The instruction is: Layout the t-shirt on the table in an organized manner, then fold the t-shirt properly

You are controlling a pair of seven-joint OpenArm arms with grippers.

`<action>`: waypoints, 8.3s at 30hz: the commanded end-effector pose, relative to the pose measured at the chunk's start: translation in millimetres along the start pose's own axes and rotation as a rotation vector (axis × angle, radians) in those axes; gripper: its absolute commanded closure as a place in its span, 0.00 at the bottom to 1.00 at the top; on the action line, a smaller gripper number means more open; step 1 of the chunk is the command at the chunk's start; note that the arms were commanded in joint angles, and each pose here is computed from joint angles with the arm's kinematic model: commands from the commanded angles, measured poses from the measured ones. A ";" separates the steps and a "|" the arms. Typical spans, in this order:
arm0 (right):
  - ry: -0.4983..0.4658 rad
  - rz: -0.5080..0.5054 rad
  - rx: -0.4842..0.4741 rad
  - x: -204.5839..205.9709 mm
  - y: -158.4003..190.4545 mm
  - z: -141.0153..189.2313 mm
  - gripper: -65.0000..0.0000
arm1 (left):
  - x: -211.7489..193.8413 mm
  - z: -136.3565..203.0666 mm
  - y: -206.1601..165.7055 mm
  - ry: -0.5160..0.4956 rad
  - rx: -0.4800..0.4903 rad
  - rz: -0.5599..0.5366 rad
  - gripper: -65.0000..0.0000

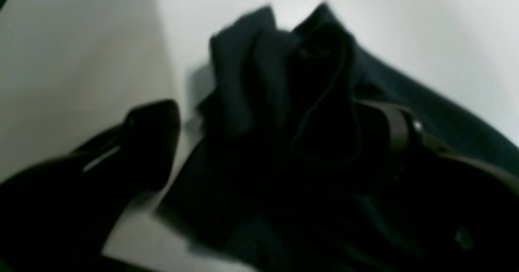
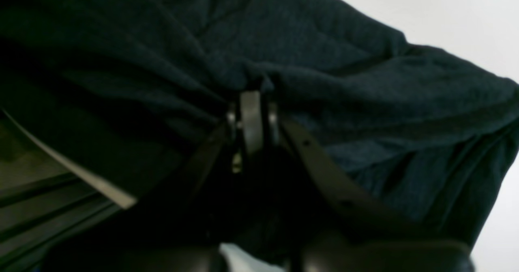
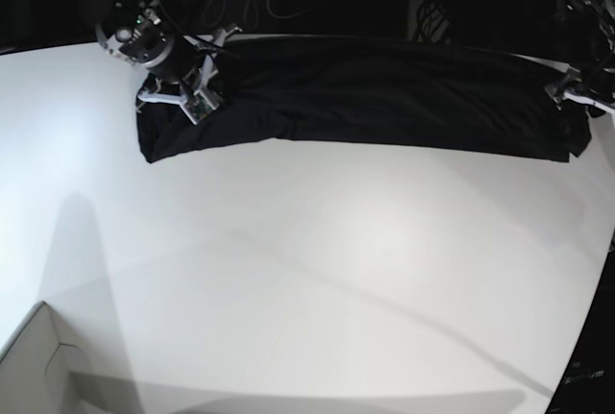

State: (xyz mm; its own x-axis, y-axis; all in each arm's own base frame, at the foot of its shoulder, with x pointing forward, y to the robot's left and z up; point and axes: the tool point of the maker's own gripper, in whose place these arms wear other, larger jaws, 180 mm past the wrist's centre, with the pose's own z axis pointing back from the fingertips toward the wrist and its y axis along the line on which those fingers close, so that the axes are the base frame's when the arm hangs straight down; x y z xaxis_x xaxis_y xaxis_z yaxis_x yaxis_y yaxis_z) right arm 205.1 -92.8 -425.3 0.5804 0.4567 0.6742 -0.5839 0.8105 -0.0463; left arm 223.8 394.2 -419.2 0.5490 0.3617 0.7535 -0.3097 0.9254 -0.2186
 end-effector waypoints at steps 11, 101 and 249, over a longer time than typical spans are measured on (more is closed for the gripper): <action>-0.017 0.004 -0.006 4.8 -2.2 1.6 1.00 | -1.9 -1.3 -2.3 0.017 -0.014 -0.011 0.19; -0.098 0.028 -0.053 37.1 -11.5 12.1 0.67 | -81.0 88.6 -379.6 0.063 -0.678 -0.852 0.55; -0.470 0.285 0.438 245.9 174.4 -36.7 1.00 | -43.0 19.6 -153.8 0.270 -0.211 -0.496 0.68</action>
State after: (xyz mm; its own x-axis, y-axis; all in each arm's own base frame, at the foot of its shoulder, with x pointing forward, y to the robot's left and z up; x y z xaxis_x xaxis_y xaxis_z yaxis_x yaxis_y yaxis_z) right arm 263.1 165.9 -316.4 0.1547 0.4059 0.9008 -0.9068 0.4203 -0.0337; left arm 234.3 230.9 -408.6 0.7757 -0.1219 0.6192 0.1794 0.9833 -0.0311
